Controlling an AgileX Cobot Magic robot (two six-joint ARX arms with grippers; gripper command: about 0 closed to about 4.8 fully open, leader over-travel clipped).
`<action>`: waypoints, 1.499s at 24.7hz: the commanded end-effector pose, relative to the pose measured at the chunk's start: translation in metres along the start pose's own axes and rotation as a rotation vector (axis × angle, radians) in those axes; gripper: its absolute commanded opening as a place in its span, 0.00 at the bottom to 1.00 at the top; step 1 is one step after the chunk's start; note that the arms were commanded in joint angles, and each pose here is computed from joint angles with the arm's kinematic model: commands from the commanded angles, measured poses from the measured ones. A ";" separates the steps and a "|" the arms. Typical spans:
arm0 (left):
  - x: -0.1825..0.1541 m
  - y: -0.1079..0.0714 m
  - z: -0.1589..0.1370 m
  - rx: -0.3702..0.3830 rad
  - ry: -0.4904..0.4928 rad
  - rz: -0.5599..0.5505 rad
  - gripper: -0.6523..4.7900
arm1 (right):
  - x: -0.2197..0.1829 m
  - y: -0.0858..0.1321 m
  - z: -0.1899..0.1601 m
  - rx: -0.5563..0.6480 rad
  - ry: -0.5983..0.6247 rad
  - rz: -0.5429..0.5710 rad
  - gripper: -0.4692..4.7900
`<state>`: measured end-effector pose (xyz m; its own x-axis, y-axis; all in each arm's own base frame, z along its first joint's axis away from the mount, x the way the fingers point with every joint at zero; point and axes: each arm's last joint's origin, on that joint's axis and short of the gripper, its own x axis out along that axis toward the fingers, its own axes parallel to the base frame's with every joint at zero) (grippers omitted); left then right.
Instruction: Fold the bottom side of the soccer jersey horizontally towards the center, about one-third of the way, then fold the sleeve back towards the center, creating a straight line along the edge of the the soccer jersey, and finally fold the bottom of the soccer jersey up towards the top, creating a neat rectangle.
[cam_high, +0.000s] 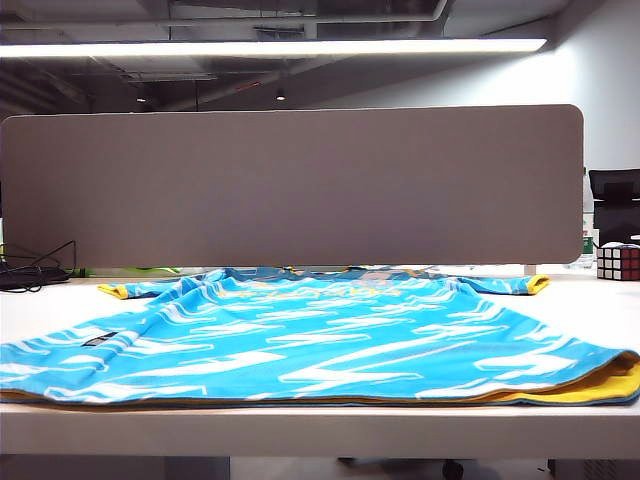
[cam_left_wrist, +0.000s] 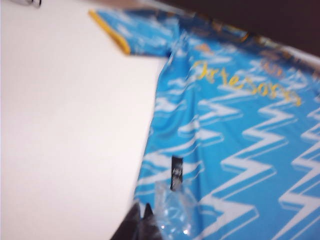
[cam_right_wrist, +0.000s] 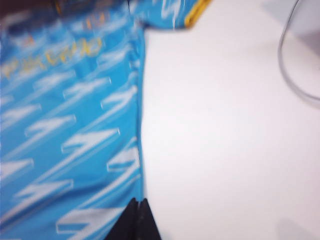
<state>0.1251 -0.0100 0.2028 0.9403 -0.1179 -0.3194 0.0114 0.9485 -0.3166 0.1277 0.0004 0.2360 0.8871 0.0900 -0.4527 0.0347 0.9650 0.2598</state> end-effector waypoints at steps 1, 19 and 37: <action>0.012 0.013 0.011 -0.055 0.105 -0.073 0.11 | 0.014 0.002 0.014 -0.045 0.141 -0.025 0.08; 0.073 0.045 0.005 -0.227 0.413 -0.129 0.41 | 0.093 -0.027 0.011 0.135 0.479 0.165 0.44; 0.096 0.059 -0.024 -0.270 0.773 -0.087 0.71 | 0.123 -0.036 -0.015 0.254 0.650 0.262 0.67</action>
<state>0.2190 0.0295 0.1413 0.5279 -0.4827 -0.6988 -0.0553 0.8015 -0.5955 0.2283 -0.0196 0.1590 0.4384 0.5001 -0.7468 0.0382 0.8198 0.5714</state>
